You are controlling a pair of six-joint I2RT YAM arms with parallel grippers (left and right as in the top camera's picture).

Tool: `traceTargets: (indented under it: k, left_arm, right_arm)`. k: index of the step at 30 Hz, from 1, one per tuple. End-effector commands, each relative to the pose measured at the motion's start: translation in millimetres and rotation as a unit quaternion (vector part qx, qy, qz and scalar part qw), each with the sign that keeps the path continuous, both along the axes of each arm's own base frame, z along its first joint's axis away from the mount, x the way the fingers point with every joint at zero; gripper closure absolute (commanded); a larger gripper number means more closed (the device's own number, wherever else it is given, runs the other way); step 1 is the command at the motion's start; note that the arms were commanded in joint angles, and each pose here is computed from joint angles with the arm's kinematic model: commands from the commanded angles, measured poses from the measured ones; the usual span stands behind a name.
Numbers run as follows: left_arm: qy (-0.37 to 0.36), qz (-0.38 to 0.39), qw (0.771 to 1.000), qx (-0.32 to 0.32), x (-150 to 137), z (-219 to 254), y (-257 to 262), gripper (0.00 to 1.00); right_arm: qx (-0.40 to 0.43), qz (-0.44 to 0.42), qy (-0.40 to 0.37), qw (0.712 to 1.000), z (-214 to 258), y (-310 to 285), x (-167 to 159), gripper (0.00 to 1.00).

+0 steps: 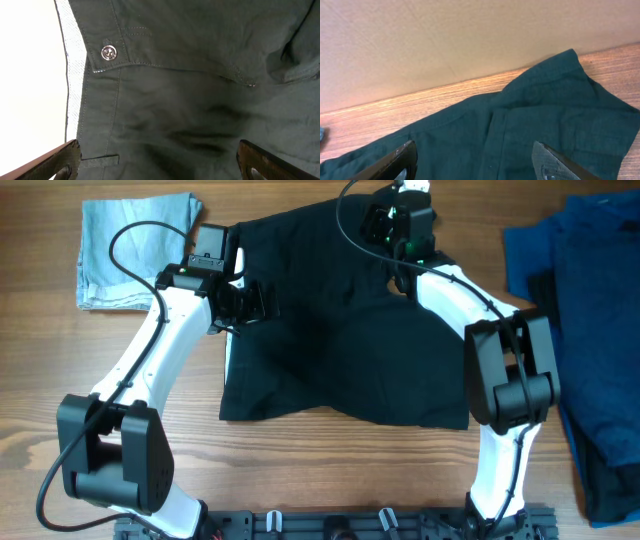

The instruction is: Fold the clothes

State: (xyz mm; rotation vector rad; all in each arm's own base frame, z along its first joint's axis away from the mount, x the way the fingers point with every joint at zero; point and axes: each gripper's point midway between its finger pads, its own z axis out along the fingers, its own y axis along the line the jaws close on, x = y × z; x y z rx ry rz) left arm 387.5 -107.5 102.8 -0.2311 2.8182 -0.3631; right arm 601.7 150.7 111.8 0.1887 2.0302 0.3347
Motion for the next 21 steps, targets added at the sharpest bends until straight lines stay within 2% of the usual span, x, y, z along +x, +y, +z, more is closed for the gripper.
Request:
traceTargets:
  k: [1,4,9,14,18,21]
  left_arm:
    - [0.01,-0.004,1.0,-0.001,-2.6,-6.6,-1.7,0.0]
    - [0.01,-0.004,1.0,-0.001,-2.6,-6.6,-1.7,0.0]
    - [0.01,-0.004,1.0,-0.001,-2.6,-6.6,-1.7,0.0]
    - [0.01,-0.004,1.0,-0.001,-2.6,-6.6,-1.7,0.0]
    - [0.01,-0.004,1.0,-0.001,-2.6,-6.6,-1.7,0.0]
    - [0.01,-0.004,1.0,-0.001,-2.6,-6.6,-1.7,0.0]
  right_arm:
    - [-0.001,-0.016,0.015,1.0,-37.0,-4.0,6.4,0.27]
    - [0.0,-0.015,0.017,1.0,-47.6,-2.2,9.3,0.22]
    - [-0.003,-0.015,0.027,1.0,-66.9,-2.3,9.2,0.23]
    - [-0.002,-0.015,0.025,1.0,-70.7,-1.9,10.3,0.34]
    - [-0.004,-0.015,0.028,0.999,-72.1,-2.3,9.6,0.34]
    - [-0.005,-0.015,0.028,0.999,-72.3,-2.3,9.5,0.48]
